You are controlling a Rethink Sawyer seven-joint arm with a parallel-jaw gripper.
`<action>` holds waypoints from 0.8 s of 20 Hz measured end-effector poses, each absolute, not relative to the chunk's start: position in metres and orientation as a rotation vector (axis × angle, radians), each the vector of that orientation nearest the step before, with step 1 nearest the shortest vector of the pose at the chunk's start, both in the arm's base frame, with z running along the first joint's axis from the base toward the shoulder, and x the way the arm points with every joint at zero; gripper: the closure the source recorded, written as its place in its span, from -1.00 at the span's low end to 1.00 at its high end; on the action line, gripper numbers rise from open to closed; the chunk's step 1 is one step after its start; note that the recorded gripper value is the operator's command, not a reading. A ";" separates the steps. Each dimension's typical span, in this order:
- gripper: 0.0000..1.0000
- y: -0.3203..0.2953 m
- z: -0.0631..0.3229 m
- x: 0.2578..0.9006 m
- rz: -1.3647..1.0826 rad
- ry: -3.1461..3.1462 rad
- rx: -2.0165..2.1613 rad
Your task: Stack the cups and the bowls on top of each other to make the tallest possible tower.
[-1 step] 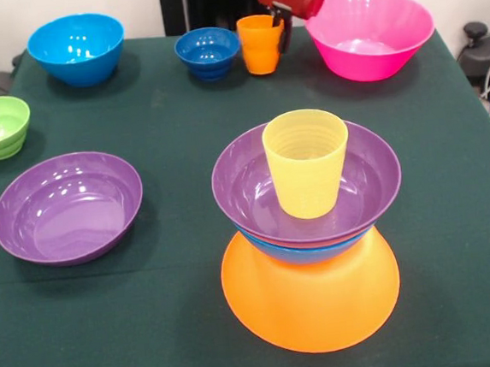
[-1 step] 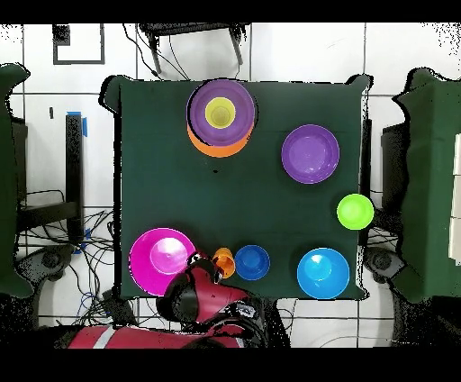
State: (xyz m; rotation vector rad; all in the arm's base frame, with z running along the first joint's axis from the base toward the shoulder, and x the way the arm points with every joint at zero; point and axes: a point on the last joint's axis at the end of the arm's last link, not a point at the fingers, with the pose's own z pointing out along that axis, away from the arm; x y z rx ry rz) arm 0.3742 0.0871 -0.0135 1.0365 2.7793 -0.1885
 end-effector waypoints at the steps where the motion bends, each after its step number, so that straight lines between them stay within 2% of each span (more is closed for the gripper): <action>1: 1.00 0.088 -0.011 0.375 -0.186 2.777 1.035; 4: 1.00 0.092 -0.002 0.380 -0.177 2.778 1.029; 10: 1.00 0.112 0.040 0.391 -0.204 2.852 1.011; 16: 1.00 0.134 0.098 0.421 -0.303 2.988 0.987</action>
